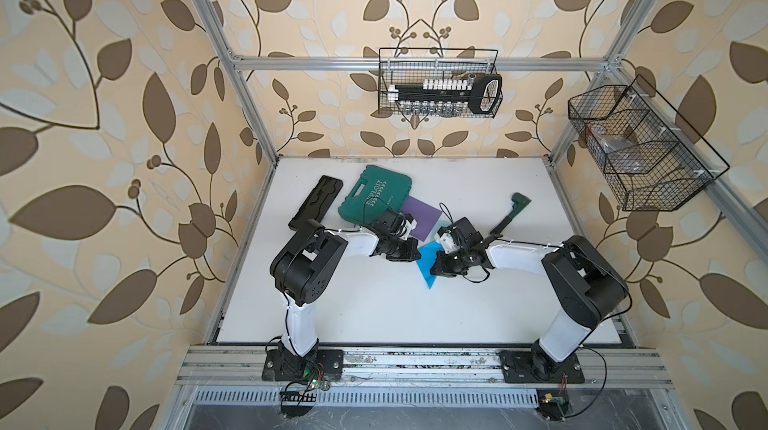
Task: Fold the square paper diagonally
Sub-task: Place the paper at the center of the board.
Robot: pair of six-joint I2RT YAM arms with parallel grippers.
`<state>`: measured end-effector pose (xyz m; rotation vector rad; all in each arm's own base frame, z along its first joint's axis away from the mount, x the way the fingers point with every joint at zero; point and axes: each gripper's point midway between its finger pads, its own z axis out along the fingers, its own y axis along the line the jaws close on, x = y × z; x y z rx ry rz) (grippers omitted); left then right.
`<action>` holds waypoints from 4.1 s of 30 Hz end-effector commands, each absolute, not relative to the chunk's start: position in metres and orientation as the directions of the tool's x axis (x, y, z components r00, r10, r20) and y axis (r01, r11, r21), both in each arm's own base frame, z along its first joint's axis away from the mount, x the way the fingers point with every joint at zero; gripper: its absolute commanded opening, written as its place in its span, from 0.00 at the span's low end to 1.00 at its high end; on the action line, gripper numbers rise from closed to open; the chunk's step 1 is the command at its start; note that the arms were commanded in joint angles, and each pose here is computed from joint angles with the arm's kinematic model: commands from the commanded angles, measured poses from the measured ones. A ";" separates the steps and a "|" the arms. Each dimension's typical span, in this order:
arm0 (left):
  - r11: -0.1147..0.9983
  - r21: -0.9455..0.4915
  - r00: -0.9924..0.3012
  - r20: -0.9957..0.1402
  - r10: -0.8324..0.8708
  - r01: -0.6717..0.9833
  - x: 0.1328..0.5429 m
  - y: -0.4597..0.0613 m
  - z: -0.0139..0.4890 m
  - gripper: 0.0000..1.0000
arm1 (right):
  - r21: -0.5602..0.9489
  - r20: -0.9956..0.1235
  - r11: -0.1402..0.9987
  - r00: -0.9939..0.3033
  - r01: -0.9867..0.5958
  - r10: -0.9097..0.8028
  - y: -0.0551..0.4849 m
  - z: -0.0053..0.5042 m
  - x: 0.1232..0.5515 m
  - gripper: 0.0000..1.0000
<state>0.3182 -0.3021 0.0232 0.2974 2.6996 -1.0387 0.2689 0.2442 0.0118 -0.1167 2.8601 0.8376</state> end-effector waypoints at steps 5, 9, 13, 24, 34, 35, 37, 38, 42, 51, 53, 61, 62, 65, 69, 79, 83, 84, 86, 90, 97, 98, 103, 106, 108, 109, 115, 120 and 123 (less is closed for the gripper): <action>0.819 -0.531 -0.969 -0.222 0.112 0.217 0.309 -0.278 -0.006 0.00 | 0.431 -0.051 0.900 -0.997 -0.066 -0.049 0.214 -0.021 0.231 0.00; 0.819 -0.530 -0.967 -0.229 0.113 0.222 0.310 -0.278 -0.005 0.00 | 0.423 -0.047 0.905 -0.998 -0.052 -0.035 0.209 -0.019 0.232 0.00; 0.821 -0.526 -0.967 -0.228 0.115 0.222 0.309 -0.277 -0.005 0.00 | 0.406 -0.048 0.913 -0.999 -0.040 -0.022 0.202 -0.017 0.232 0.00; 0.816 -0.533 -0.967 -0.229 0.115 0.224 0.309 -0.278 -0.004 0.00 | 0.510 -0.167 0.857 -0.986 -0.077 0.011 0.215 0.023 0.253 0.00; 0.813 -0.538 -0.967 -0.227 0.117 0.224 0.309 -0.280 -0.004 0.00 | 0.549 -0.178 0.828 -0.984 -0.116 -0.020 0.254 0.034 0.270 0.00; 0.813 -0.537 -0.967 -0.228 0.116 0.224 0.309 -0.279 -0.004 0.00 | 0.551 -0.173 0.827 -0.985 -0.116 -0.023 0.258 0.031 0.269 0.00; 0.814 -0.536 -0.966 -0.229 0.115 0.224 0.309 -0.279 -0.004 0.00 | 0.551 -0.165 0.827 -0.986 -0.115 -0.027 0.262 0.026 0.269 0.00; 0.815 -0.535 -0.967 -0.227 0.116 0.224 0.308 -0.279 -0.004 0.00 | 0.549 -0.159 0.828 -0.987 -0.114 -0.031 0.263 0.024 0.268 0.00; 0.818 -0.531 -0.967 -0.226 0.115 0.221 0.309 -0.278 -0.006 0.00 | 0.530 -0.131 0.842 -0.991 -0.102 -0.037 0.258 0.013 0.258 0.00; 0.821 -0.528 -0.967 -0.226 0.113 0.219 0.310 -0.278 -0.006 0.00 | 0.450 -0.066 0.887 -0.995 -0.101 -0.079 0.225 -0.010 0.219 0.00; 0.820 -0.528 -0.967 -0.227 0.112 0.219 0.310 -0.278 -0.006 0.00 | 0.441 -0.046 0.892 -0.995 -0.100 -0.089 0.221 -0.017 0.212 0.00; 0.818 -0.532 -0.968 -0.224 0.116 0.221 0.309 -0.279 -0.007 0.00 | 0.441 -0.072 0.892 -0.994 -0.105 -0.082 0.218 -0.005 0.221 0.00; 0.817 -0.532 -0.967 -0.226 0.116 0.222 0.309 -0.279 -0.007 0.00 | 0.447 -0.092 0.887 -0.993 -0.112 -0.078 0.219 0.003 0.227 0.00; 0.818 -0.531 -0.968 -0.223 0.117 0.221 0.308 -0.278 -0.008 0.00 | 0.460 -0.145 0.879 -0.987 -0.127 -0.067 0.219 0.027 0.243 0.00; 0.815 -0.534 -0.967 -0.224 0.120 0.225 0.308 -0.279 -0.007 0.00 | 0.465 -0.227 0.873 -0.973 -0.150 -0.046 0.213 0.056 0.270 0.00; 0.811 -0.538 -0.966 -0.227 0.124 0.230 0.308 -0.280 -0.006 0.00 | 0.493 -0.255 0.855 -0.966 -0.160 -0.034 0.224 0.056 0.323 0.00; 0.809 -0.541 -0.966 -0.226 0.123 0.230 0.308 -0.281 -0.005 0.00 | 0.508 -0.241 0.848 -0.970 -0.154 -0.031 0.236 0.050 0.334 0.00; 0.811 -0.540 -0.967 -0.224 0.122 0.228 0.308 -0.280 -0.006 0.00 | 0.506 -0.236 0.849 -0.971 -0.154 -0.035 0.239 0.047 0.335 0.00; 0.810 -0.540 -0.966 -0.227 0.123 0.229 0.308 -0.280 -0.005 0.00 | 0.502 -0.224 0.851 -0.974 -0.152 -0.042 0.242 0.041 0.335 0.00; 0.810 -0.540 -0.966 -0.228 0.122 0.230 0.308 -0.280 -0.004 0.00 | 0.491 -0.199 0.860 -0.979 -0.138 -0.044 0.244 0.029 0.335 0.00; 0.811 -0.539 -0.967 -0.225 0.122 0.228 0.308 -0.280 -0.005 0.00 | 0.451 -0.172 0.888 -0.985 -0.092 -0.014 0.230 0.014 0.344 0.00; 0.812 -0.538 -0.967 -0.226 0.122 0.228 0.308 -0.280 -0.005 0.00 | 0.448 -0.167 0.890 -0.986 -0.081 -0.006 0.227 0.012 0.346 0.00; 0.816 -0.532 -0.967 -0.222 0.123 0.225 0.307 -0.278 -0.007 0.00 | 0.425 -0.157 0.905 -0.987 -0.027 0.044 0.209 0.004 0.358 0.00; 0.819 -0.527 -0.968 -0.220 0.124 0.225 0.307 -0.278 -0.009 0.00 | 0.411 -0.158 0.911 -0.984 0.012 0.084 0.193 0.002 0.366 0.00; 0.819 -0.527 -0.967 -0.221 0.125 0.226 0.308 -0.278 -0.008 0.00 | 0.416 -0.152 0.909 -0.982 0.037 0.109 0.185 0.000 0.370 0.00; 0.819 -0.527 -0.967 -0.221 0.124 0.225 0.308 -0.278 -0.008 0.00 | 0.416 -0.154 0.908 -0.980 0.050 0.124 0.181 0.000 0.374 0.00; 0.818 -0.529 -0.968 -0.218 0.125 0.225 0.308 -0.278 -0.009 0.00 | 0.410 -0.182 0.907 -0.965 0.100 0.188 0.167 0.002 0.385 0.00; 0.815 -0.534 -0.968 -0.217 0.124 0.224 0.308 -0.279 -0.008 0.00 | 0.464 -0.234 0.884 -0.955 0.052 0.179 0.179 0.026 0.389 0.00; 0.814 -0.535 -0.967 -0.219 0.126 0.227 0.307 -0.279 -0.007 0.00 | 0.474 -0.283 0.880 -0.949 -0.015 0.136 0.193 0.048 0.380 0.00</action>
